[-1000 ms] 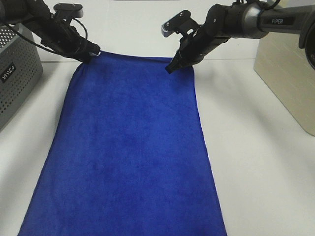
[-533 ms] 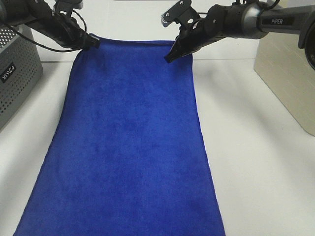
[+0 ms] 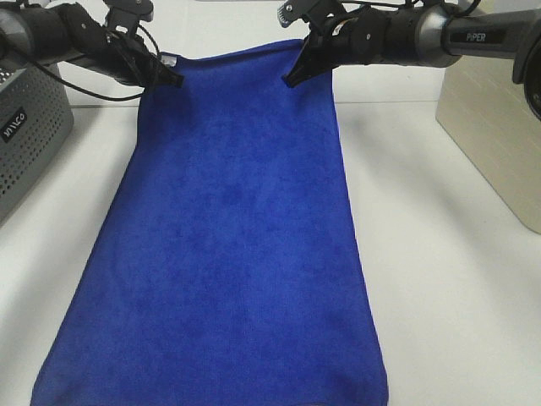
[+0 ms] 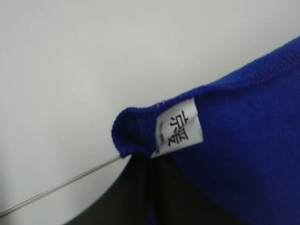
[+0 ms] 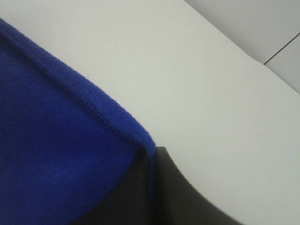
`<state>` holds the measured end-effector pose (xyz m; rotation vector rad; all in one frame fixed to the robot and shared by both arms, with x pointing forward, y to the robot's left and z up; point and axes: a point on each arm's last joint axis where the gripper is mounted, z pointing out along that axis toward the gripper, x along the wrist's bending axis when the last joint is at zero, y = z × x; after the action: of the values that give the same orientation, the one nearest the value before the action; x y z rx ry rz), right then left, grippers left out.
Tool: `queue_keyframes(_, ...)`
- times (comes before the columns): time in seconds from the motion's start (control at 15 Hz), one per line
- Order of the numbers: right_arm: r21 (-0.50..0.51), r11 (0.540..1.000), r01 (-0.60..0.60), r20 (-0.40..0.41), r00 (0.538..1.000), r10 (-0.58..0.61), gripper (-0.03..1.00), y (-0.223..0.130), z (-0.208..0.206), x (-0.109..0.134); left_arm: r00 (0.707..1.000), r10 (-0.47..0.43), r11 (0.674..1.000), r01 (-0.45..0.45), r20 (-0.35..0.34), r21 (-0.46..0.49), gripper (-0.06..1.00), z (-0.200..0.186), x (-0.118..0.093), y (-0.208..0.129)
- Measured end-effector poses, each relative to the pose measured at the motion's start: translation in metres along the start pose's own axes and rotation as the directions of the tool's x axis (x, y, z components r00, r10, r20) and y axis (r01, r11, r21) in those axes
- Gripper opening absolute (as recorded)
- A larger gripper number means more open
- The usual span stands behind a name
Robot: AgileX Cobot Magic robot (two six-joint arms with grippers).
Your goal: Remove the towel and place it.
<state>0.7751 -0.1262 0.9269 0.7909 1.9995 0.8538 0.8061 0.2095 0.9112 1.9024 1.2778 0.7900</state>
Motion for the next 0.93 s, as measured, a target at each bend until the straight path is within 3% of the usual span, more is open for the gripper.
queue_keyframes(0.93,0.031,1.0,0.0,0.015,1.0,0.0,0.02,-0.051,0.032,0.02,0.999,-0.005,0.999,0.003,-0.05,-0.039,0.02,0.024,0.001,-0.025)
